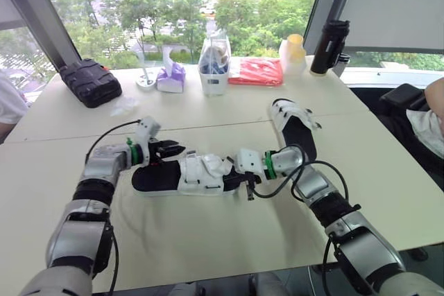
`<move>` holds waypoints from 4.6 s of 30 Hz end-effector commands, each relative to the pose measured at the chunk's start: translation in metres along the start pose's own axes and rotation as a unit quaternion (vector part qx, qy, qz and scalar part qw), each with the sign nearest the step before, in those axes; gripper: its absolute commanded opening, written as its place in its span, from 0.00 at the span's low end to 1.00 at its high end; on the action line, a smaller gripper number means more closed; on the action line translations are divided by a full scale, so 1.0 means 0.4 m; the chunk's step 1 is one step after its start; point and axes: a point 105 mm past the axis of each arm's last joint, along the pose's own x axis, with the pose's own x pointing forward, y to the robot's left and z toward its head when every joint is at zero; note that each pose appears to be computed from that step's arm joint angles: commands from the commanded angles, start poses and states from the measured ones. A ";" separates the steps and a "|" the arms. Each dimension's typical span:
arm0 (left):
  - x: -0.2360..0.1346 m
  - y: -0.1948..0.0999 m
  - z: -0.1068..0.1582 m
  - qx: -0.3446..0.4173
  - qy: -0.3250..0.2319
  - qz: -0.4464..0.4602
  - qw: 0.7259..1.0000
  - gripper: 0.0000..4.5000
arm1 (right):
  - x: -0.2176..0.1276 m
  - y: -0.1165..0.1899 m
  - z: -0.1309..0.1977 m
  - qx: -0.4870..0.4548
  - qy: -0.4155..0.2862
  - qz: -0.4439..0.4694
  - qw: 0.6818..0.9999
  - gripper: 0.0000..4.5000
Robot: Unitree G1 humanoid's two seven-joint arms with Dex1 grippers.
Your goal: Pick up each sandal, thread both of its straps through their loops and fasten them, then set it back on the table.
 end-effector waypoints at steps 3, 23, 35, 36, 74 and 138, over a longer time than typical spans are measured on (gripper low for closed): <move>-0.066 -0.074 0.070 -0.017 -0.067 -0.064 0.996 0.43 | 0.019 0.075 -0.087 0.045 0.056 0.056 0.996 0.00; 0.051 -0.300 0.093 0.163 0.055 -0.244 0.955 0.43 | 0.031 0.071 -0.077 0.039 0.050 0.051 0.997 0.00; 0.042 -0.350 0.082 0.145 0.094 -0.314 0.933 0.43 | 0.031 0.068 -0.079 0.039 0.052 0.049 0.997 0.00; 0.051 -0.344 0.079 0.152 0.094 -0.304 0.936 0.43 | 0.032 0.067 -0.079 0.039 0.051 0.049 0.997 0.00; 0.140 -0.322 -0.029 0.028 0.148 -0.201 0.968 0.43 | 0.033 0.074 -0.081 0.041 0.051 0.048 0.997 0.00; 0.037 -0.308 -0.016 0.883 -0.254 -0.077 0.388 0.01 | 0.038 0.074 -0.080 0.031 0.053 0.068 0.996 0.00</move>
